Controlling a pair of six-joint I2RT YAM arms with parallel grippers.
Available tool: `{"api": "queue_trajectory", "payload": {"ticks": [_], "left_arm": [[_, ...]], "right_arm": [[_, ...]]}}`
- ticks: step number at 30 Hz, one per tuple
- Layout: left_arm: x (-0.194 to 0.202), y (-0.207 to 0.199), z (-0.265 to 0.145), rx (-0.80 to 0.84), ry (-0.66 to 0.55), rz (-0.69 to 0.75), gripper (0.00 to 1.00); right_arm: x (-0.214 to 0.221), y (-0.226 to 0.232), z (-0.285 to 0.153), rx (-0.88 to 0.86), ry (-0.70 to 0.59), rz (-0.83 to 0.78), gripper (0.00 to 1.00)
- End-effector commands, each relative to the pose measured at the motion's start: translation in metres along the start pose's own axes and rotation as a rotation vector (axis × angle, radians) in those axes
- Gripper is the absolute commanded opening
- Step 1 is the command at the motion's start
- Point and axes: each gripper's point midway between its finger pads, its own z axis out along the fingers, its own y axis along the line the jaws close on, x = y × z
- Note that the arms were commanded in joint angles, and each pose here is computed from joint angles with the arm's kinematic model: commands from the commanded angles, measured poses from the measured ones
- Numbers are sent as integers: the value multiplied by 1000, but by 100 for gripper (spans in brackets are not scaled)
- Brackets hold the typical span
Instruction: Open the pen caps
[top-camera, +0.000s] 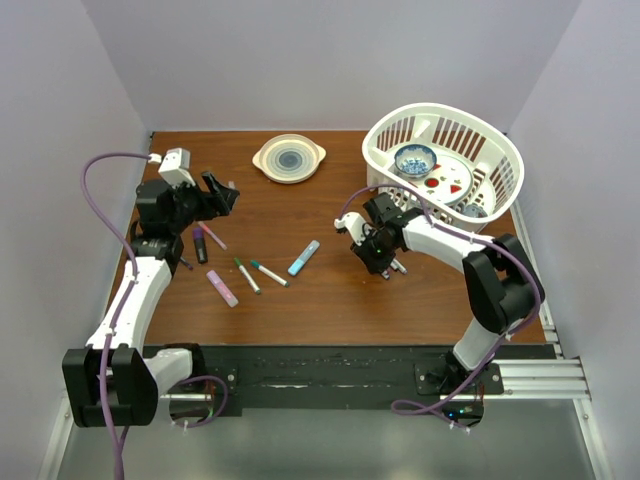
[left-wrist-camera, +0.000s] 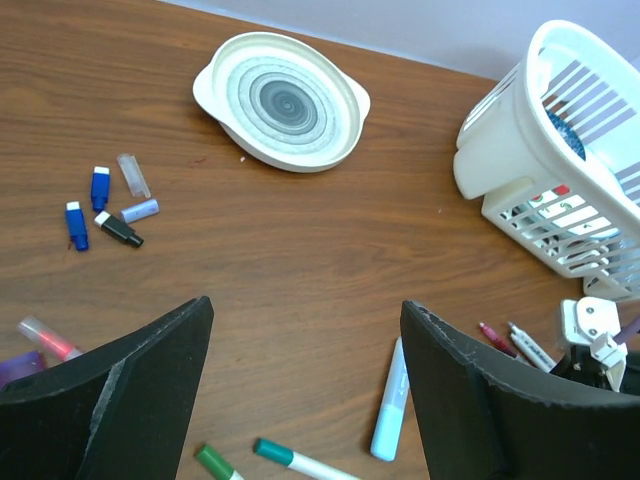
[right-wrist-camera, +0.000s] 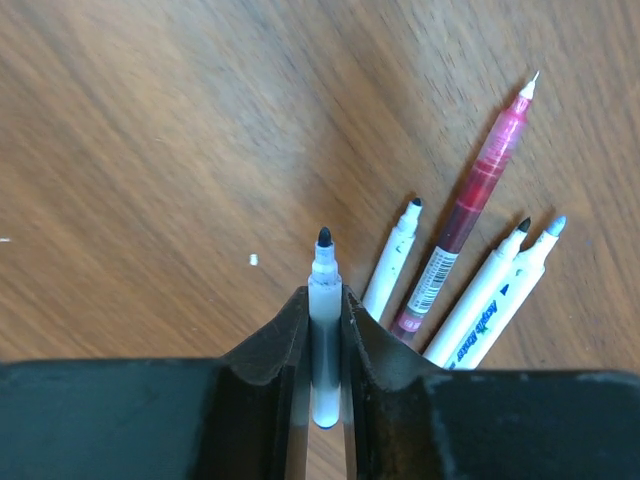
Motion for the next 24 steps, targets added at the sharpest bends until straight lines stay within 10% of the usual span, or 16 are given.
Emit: {"api": "queue_trajectory", "payload": {"ticks": [1, 15, 18, 24], "left_arm": [[-2, -4, -3, 30, 0, 60, 81], [5, -12, -1, 88, 25, 39, 85], [18, -8, 7, 97, 72, -37, 100], [43, 7, 19, 133, 156, -233, 97]], "right_arm": [[-6, -12, -3, 51, 7, -19, 20], [-11, -15, -8, 68, -6, -24, 26], [-19, -10, -18, 45, -47, -52, 27], [-35, 7, -44, -48, -163, -103, 31]]}}
